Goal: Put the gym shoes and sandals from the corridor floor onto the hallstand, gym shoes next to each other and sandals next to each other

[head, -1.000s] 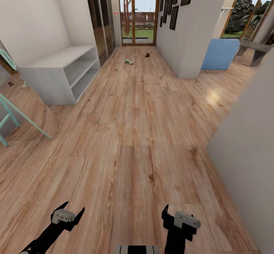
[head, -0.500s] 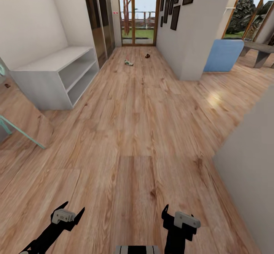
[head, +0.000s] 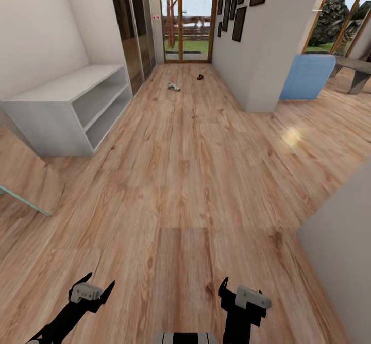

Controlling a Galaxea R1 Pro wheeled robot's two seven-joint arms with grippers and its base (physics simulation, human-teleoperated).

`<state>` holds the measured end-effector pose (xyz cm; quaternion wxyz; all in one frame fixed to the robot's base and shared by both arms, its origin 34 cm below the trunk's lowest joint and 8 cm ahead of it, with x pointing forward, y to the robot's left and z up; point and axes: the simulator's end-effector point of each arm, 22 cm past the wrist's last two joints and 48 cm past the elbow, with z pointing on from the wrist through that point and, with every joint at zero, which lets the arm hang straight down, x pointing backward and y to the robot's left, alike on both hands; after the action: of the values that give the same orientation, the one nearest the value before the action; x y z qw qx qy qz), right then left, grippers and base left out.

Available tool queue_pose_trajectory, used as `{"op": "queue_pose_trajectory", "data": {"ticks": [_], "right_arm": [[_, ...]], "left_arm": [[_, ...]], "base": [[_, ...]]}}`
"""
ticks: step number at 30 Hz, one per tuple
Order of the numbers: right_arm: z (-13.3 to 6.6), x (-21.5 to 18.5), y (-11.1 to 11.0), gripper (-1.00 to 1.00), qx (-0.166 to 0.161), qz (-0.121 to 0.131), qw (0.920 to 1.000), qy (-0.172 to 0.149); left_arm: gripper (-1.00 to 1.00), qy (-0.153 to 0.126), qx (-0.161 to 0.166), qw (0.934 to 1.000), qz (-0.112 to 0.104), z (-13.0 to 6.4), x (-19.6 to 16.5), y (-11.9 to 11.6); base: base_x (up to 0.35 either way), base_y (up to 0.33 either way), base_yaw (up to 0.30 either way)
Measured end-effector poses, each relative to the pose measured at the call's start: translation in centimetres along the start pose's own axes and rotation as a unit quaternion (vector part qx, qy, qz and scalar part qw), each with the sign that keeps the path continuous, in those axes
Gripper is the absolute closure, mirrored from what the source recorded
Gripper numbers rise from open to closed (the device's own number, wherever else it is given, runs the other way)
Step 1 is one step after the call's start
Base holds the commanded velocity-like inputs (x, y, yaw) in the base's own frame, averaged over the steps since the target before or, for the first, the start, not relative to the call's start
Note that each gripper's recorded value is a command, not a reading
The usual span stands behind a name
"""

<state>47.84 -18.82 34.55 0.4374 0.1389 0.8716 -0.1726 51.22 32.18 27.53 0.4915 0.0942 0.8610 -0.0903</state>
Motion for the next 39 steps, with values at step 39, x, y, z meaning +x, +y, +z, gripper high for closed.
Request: {"op": "queue_pose_trajectory", "data": {"ticks": [39], "right_arm": [[-0.14, 0.04, 0.20, -1.00, -0.003, -0.001, 1.0000, 0.000]], "left_arm": [[-1.00, -0.001, -0.005, 1.0000, -0.001, -0.11, -0.07, 0.43]], "base": [[0.325, -0.017, 0.000]]}}
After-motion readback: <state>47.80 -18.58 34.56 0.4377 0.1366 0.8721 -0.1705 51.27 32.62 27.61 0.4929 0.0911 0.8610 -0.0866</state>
